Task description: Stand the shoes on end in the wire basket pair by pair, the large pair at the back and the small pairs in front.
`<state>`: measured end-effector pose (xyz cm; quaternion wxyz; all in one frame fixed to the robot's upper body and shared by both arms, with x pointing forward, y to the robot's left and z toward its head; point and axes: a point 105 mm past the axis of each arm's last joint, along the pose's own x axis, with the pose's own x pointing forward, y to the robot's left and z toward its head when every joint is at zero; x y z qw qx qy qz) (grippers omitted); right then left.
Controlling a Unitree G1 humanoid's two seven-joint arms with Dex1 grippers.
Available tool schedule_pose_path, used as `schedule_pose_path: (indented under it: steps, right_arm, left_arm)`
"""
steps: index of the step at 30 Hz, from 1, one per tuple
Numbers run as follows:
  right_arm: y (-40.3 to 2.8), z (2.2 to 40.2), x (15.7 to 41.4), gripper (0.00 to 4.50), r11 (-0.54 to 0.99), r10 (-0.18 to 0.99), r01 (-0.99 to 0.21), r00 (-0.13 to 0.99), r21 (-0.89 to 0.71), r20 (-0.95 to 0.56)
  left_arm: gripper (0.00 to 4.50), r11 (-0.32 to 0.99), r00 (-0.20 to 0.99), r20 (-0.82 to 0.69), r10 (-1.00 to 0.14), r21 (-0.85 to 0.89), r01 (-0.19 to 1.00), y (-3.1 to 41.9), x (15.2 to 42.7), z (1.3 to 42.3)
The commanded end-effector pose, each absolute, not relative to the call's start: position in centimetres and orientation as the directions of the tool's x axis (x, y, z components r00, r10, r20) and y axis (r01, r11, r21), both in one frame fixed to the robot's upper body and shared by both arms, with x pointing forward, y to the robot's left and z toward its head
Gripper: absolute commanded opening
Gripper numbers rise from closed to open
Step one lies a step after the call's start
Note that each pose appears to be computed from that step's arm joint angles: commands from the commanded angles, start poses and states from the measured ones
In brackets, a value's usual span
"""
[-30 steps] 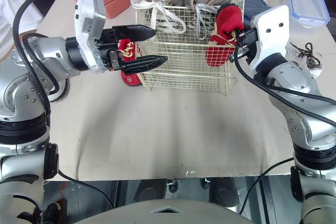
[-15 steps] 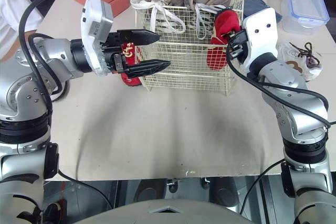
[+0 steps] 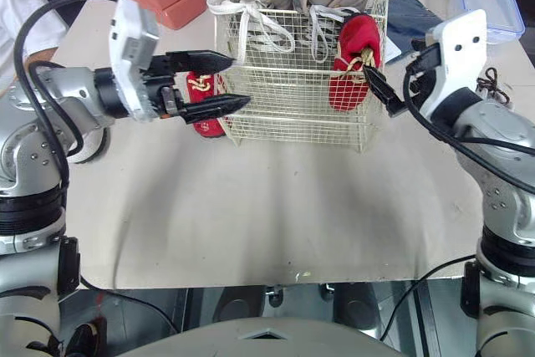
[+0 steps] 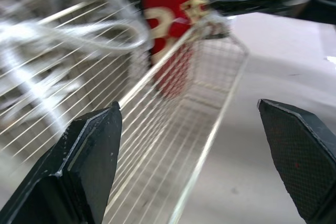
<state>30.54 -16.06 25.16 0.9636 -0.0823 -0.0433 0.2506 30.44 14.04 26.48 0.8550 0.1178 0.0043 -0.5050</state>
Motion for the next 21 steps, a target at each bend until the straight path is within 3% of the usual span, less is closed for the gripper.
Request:
schedule_pose_path:
  steps: [1, 8, 12, 21]
  right_arm:
    - [-14.7, 26.8, 28.2, 4.46, 0.778, 0.618, -0.59, 0.78, -0.215, 0.097]
    - [-10.0, 25.6, 24.4, 4.46, 0.552, 0.833, -0.792, 0.541, -0.262, 0.12]
    - [-8.5, 23.9, 24.5, 4.46, 0.526, 0.847, -0.805, 0.525, -0.273, 0.083]
    - [-7.6, 23.4, 24.5, 4.46, 0.519, 0.851, -0.802, 0.515, -0.295, 0.098]
  left_arm:
    - [4.5, 0.526, 0.554, -0.068, -0.83, 0.234, 0.818, 16.3, 31.1, 27.7]
    - [4.5, 0.783, 0.793, -0.026, -0.608, 0.147, 0.605, 21.8, 35.9, 25.2]
    - [4.5, 0.86, 0.862, -0.033, -0.505, 0.069, 0.506, 24.1, 37.7, 22.9]
    - [4.5, 0.902, 0.904, -0.077, -0.421, -0.141, 0.408, 26.3, 39.9, 19.2]
